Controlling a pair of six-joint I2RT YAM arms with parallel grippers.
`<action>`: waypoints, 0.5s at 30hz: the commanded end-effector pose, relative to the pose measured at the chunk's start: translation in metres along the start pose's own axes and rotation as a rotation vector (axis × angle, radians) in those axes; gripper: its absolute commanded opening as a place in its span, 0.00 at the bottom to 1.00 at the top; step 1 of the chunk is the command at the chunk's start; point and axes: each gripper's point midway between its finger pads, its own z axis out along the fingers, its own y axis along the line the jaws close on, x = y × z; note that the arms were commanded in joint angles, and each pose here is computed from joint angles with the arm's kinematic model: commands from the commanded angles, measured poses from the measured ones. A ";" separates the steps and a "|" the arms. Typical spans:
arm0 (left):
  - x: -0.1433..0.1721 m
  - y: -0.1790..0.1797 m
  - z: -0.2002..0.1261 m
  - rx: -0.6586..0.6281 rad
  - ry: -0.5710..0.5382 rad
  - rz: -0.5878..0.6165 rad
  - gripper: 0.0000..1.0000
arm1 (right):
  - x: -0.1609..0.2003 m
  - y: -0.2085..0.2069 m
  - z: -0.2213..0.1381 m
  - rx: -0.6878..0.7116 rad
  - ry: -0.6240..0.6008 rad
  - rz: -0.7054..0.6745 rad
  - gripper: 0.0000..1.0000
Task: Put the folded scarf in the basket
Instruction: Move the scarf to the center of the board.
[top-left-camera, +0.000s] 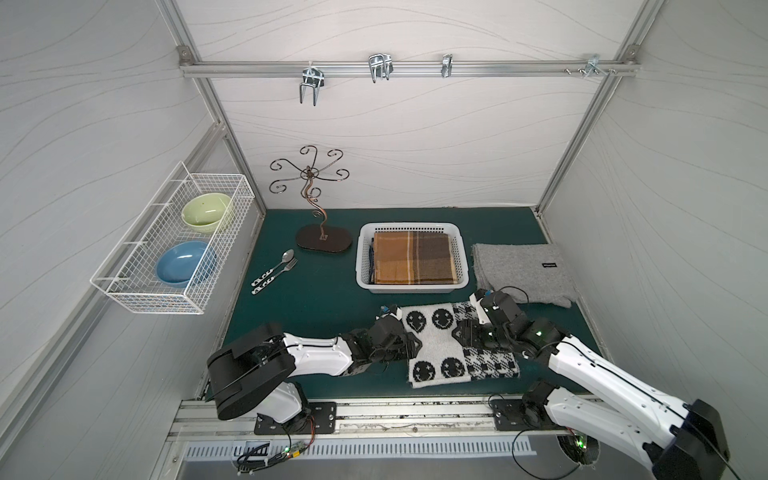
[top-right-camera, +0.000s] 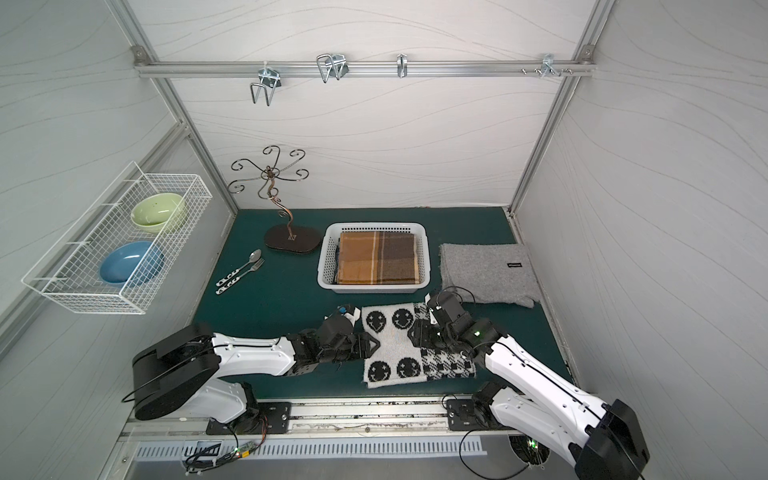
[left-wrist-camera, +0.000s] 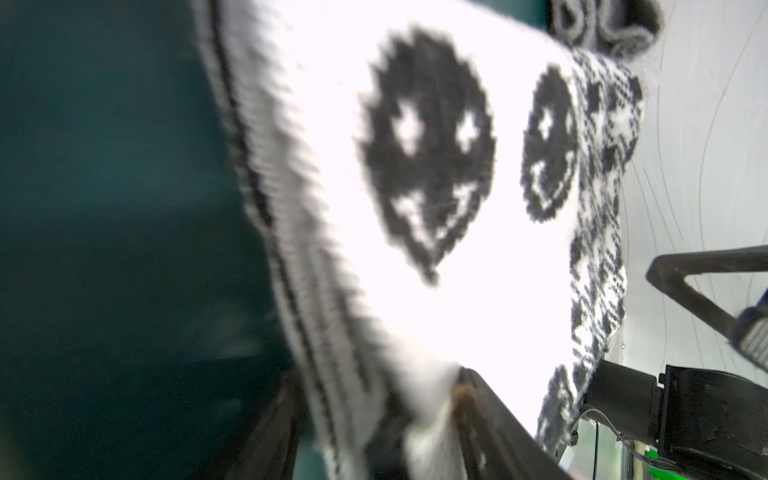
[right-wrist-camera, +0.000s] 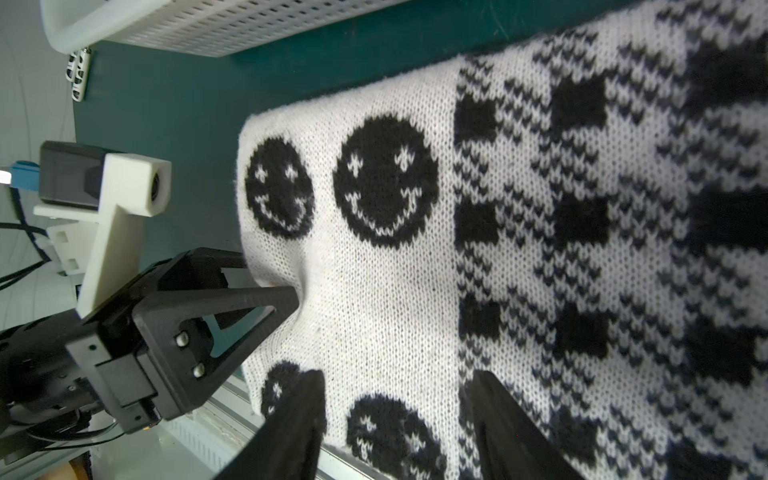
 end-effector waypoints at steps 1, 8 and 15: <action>0.002 -0.003 0.014 -0.017 0.015 -0.023 0.62 | -0.003 0.001 -0.003 -0.004 -0.011 -0.026 0.59; 0.008 0.017 0.003 -0.083 -0.040 -0.086 0.48 | -0.002 -0.005 -0.010 0.002 -0.044 -0.030 0.60; 0.006 0.028 -0.012 -0.138 -0.060 -0.025 0.53 | 0.001 -0.005 -0.003 -0.009 -0.025 -0.032 0.60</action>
